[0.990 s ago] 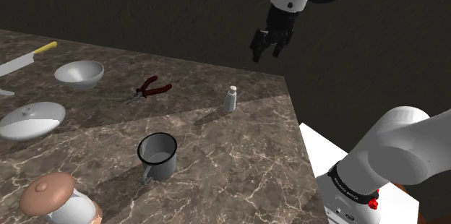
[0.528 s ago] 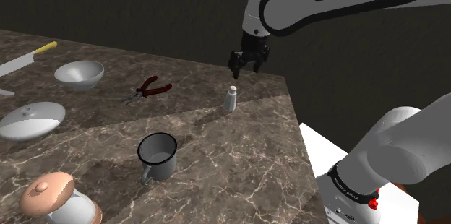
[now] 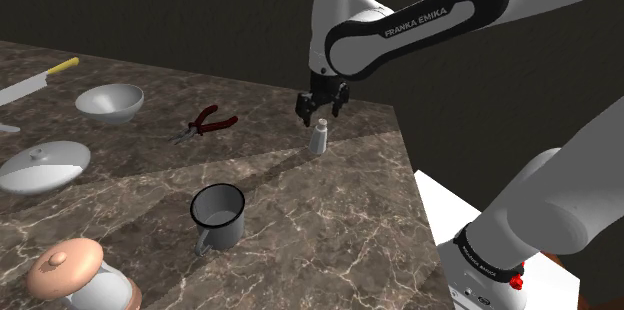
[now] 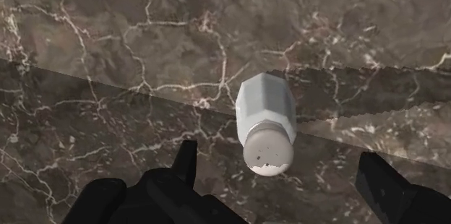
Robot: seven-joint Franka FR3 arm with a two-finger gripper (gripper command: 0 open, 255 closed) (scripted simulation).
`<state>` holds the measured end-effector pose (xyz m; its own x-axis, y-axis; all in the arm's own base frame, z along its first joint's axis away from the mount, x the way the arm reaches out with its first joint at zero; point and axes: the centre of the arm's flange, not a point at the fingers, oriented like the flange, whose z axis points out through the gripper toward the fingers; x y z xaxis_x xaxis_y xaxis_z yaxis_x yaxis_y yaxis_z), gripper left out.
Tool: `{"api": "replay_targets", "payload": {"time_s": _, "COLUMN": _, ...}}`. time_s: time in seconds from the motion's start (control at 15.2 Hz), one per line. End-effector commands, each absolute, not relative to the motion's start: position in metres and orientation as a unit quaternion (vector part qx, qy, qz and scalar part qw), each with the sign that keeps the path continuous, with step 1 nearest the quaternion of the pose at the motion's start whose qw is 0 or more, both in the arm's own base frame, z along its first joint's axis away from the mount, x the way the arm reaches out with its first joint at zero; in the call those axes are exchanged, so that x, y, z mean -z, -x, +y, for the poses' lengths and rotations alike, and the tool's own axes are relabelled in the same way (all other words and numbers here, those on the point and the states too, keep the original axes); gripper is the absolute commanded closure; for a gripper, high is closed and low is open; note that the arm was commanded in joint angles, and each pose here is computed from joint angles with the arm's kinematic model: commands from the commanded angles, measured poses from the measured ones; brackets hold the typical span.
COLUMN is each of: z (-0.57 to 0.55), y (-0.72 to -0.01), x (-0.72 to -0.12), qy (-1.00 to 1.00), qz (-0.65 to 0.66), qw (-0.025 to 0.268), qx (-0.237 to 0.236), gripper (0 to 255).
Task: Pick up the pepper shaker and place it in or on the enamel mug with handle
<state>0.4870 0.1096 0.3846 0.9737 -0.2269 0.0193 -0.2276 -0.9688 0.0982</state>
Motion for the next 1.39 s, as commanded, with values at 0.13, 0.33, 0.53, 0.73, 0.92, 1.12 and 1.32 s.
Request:
{"api": "replay_targets", "payload": {"time_s": 0.13, "z": 0.107, "y": -0.488, "x": -0.362, "qy": -0.992, "qz": -0.115, "qw": 0.05, "qx": -0.004, "gripper": 0}}
{"api": "replay_targets", "payload": {"time_s": 0.33, "z": 0.106, "y": -0.488, "x": -0.349, "qy": -0.992, "qz": -0.115, "qw": 0.05, "qx": -0.004, "gripper": 0}}
{"api": "replay_targets", "payload": {"time_s": 0.53, "z": 0.106, "y": -0.488, "x": -0.349, "qy": -0.992, "qz": -0.115, "qw": 0.05, "qx": -0.004, "gripper": 0}}
{"api": "replay_targets", "payload": {"time_s": 0.73, "z": 0.106, "y": -0.488, "x": -0.349, "qy": -0.992, "qz": -0.115, "qw": 0.05, "qx": -0.004, "gripper": 0}}
{"api": "replay_targets", "payload": {"time_s": 0.92, "z": 0.106, "y": -0.488, "x": -0.349, "qy": -0.992, "qz": -0.115, "qw": 0.05, "qx": -0.004, "gripper": 255}}
{"api": "replay_targets", "payload": {"time_s": 1.12, "z": 0.106, "y": -0.488, "x": -0.349, "qy": -0.992, "qz": -0.115, "qw": 0.05, "qx": -0.004, "gripper": 255}}
{"api": "replay_targets", "payload": {"time_s": 1.32, "z": 0.106, "y": -0.488, "x": -0.349, "qy": -0.992, "qz": -0.115, "qw": 0.05, "qx": -0.004, "gripper": 255}}
